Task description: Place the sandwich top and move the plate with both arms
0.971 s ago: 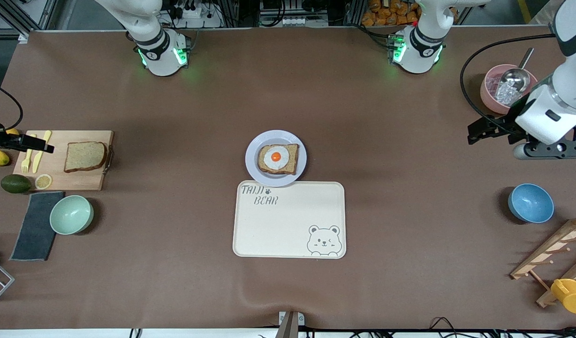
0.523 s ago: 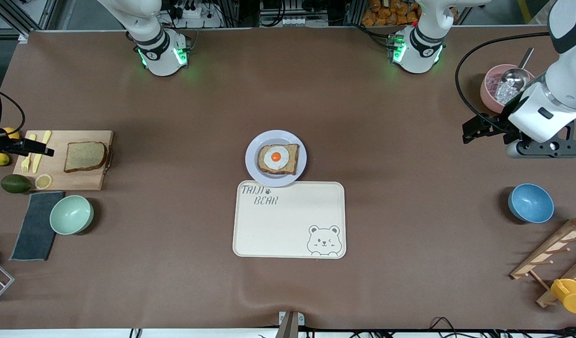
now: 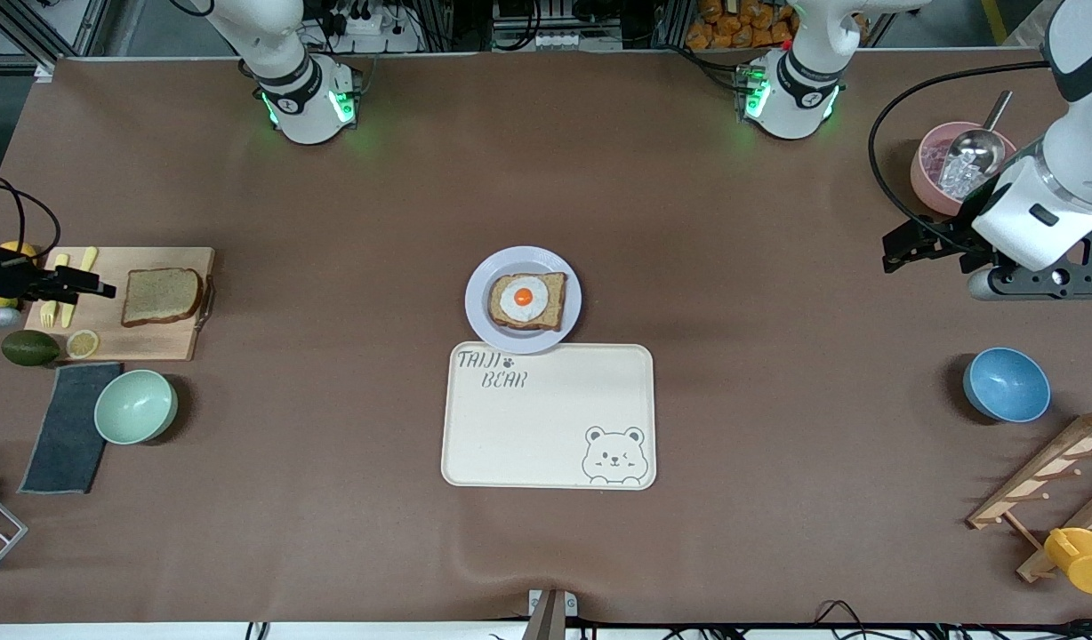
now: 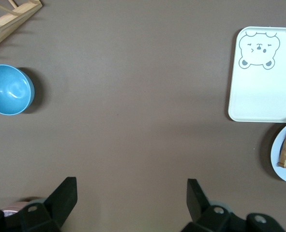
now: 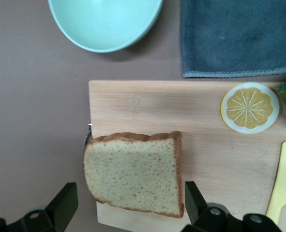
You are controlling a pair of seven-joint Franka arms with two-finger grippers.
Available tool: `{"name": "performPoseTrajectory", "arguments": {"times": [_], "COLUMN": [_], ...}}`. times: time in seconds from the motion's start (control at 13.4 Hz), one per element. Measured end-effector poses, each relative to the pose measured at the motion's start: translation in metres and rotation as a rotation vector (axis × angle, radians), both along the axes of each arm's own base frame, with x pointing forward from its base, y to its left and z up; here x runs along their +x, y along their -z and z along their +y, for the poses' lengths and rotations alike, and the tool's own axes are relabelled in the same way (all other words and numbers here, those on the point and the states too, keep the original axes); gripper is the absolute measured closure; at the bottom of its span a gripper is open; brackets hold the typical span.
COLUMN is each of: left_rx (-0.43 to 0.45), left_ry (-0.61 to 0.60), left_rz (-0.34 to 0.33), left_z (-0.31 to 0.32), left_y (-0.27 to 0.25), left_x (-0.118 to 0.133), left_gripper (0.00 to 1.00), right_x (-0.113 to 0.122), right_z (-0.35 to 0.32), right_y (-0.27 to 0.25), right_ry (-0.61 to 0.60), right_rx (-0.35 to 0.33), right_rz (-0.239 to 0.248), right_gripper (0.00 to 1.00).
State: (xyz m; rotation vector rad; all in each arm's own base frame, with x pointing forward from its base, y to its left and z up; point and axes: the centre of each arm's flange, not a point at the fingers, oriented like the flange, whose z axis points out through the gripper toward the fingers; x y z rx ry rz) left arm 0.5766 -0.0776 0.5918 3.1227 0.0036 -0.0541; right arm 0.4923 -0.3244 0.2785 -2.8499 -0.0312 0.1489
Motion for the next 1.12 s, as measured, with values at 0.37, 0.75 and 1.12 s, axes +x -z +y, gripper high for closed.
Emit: {"name": "performPoseTrajectory", "arguments": {"times": [0.37, 0.75, 1.12], "left_rx": [0.0, 0.0, 0.002], "left_ry": [0.0, 0.0, 0.0], "left_rz": [0.0, 0.004, 0.012], "left_z": [0.0, 0.0, 0.0], "left_y": [0.0, 0.001, 0.001], "left_x": [0.0, 0.0, -0.001], "left_gripper": [0.0, 0.0, 0.0], "right_x": [-0.006, -0.012, -0.014], "right_z": [-0.013, -0.022, -0.021], "right_y": [0.03, 0.052, 0.061], "right_ry": [-0.017, -0.008, -0.027], "right_rx": [0.032, 0.036, 0.036], "right_rz": [-0.032, -0.034, -0.037], "right_gripper": [0.17, 0.26, 0.31]}}
